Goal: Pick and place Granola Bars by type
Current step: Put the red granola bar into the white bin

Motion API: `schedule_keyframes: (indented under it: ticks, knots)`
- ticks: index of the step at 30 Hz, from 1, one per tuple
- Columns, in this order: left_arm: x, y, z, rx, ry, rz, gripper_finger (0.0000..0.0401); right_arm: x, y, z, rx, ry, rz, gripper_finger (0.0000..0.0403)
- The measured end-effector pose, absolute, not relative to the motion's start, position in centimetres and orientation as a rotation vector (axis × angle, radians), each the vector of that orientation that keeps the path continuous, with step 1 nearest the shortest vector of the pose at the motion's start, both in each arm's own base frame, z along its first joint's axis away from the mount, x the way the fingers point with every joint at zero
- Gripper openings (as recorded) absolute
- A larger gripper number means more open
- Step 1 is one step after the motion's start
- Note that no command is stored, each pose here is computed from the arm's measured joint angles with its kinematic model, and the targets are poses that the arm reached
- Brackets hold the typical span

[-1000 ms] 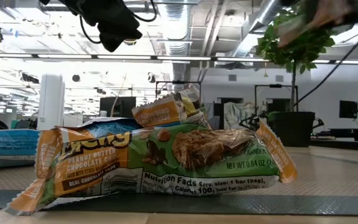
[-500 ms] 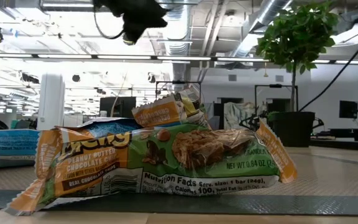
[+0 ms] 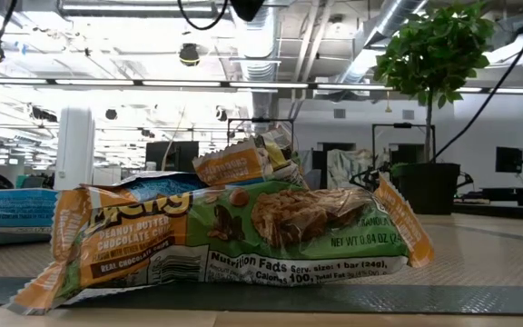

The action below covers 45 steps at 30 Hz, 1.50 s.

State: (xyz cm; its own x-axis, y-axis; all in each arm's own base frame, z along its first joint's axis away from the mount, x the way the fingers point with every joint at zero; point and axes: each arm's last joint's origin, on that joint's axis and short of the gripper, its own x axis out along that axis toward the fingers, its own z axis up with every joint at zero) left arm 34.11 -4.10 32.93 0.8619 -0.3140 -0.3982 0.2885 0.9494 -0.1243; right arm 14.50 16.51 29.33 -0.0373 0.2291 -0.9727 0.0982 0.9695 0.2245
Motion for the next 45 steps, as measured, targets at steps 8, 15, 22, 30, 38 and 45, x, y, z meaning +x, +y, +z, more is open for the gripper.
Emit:
schedule_keyframes:
  ticks: [8,15,22,30,38,45]
  knots:
    - [33.9,-4.5,32.7,-0.085,0.477,-0.264,0.0109,14.7,16.9,27.8,0.27,1.663,0.066,0.0077]
    - [33.5,-4.9,32.1,-0.094,0.555,-0.247,0.0109,15.2,17.1,27.4,0.292,1.611,0.081,0.014]
    - [33.0,-4.8,31.4,-0.185,0.65,-0.182,0.0109,17.3,15.5,27.6,0.373,1.456,-0.072,0.0175]
    - [31.5,-4.3,29.7,-0.224,0.874,0.016,0.0109,21.6,11.6,28.0,0.611,1.254,-0.262,0.0182]
    - [30.6,-3.7,28.9,-0.204,0.989,0.114,0.0109,26.2,7.5,26.3,0.735,1.103,-0.464,0.0187]
    - [29.7,-3.7,29.0,-0.162,1.027,0.071,0.0109,31.1,6.4,22.5,0.582,1.123,-0.29,0.0201]
